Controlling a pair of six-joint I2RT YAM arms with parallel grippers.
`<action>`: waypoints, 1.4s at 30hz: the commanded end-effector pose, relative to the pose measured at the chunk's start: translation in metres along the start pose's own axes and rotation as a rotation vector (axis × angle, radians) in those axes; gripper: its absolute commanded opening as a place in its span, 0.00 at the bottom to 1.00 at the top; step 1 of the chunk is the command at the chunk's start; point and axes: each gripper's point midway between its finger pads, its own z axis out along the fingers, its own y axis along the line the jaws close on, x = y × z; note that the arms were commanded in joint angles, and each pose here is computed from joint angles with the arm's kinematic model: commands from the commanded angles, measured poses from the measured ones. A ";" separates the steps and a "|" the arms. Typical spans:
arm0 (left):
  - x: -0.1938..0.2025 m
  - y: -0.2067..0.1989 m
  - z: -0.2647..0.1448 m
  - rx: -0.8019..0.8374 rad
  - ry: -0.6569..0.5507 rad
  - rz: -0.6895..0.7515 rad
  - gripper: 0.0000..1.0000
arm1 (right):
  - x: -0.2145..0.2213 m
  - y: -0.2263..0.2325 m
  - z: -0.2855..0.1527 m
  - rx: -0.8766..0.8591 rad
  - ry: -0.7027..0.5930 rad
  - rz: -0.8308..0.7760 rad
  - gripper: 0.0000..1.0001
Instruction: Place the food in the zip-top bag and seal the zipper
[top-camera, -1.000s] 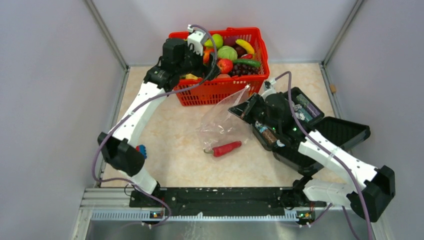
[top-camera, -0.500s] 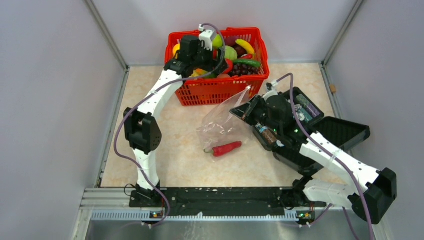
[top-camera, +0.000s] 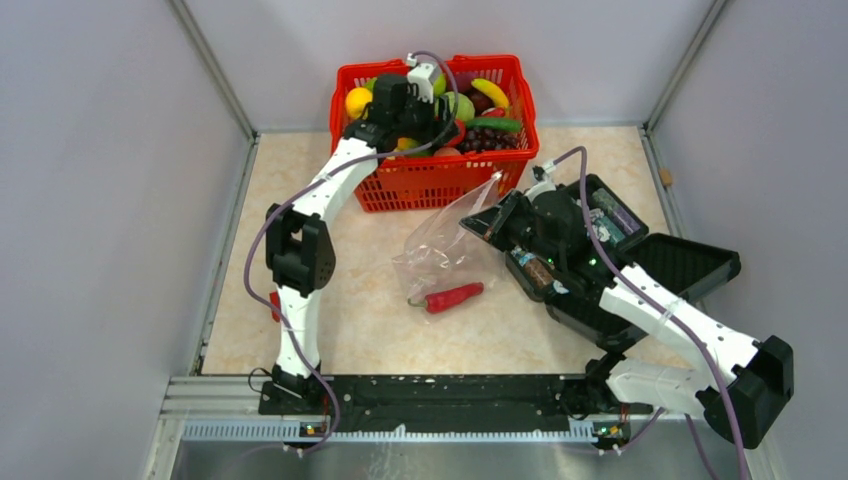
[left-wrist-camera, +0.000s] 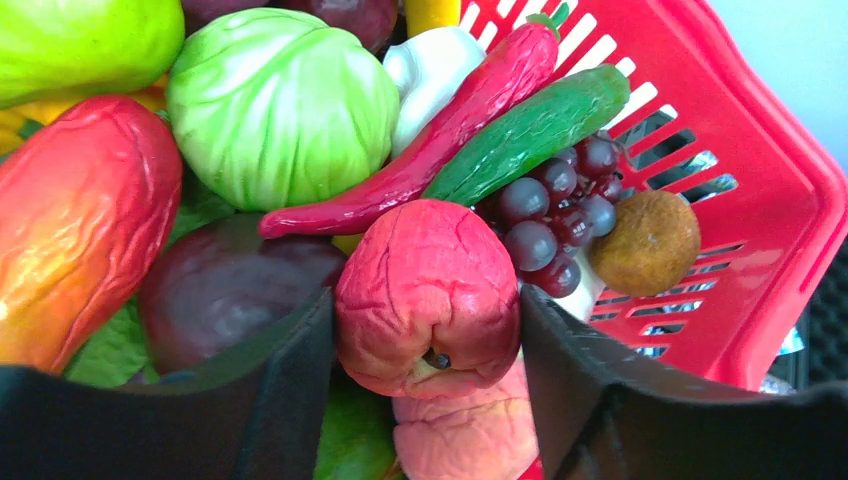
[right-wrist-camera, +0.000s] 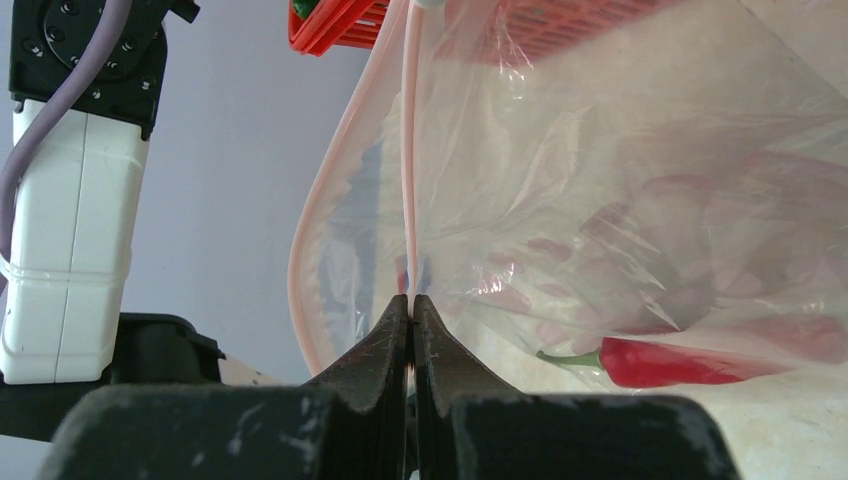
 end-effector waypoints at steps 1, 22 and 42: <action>-0.016 -0.009 -0.003 0.035 -0.050 0.001 0.57 | -0.006 0.006 0.000 -0.022 -0.018 0.006 0.00; -0.081 -0.095 -0.160 0.159 -0.307 0.148 0.37 | -0.011 -0.005 0.013 0.040 -0.051 0.026 0.00; 0.046 -0.197 -0.249 0.344 -0.132 0.300 0.36 | -0.016 0.013 0.033 -0.001 -0.040 0.039 0.00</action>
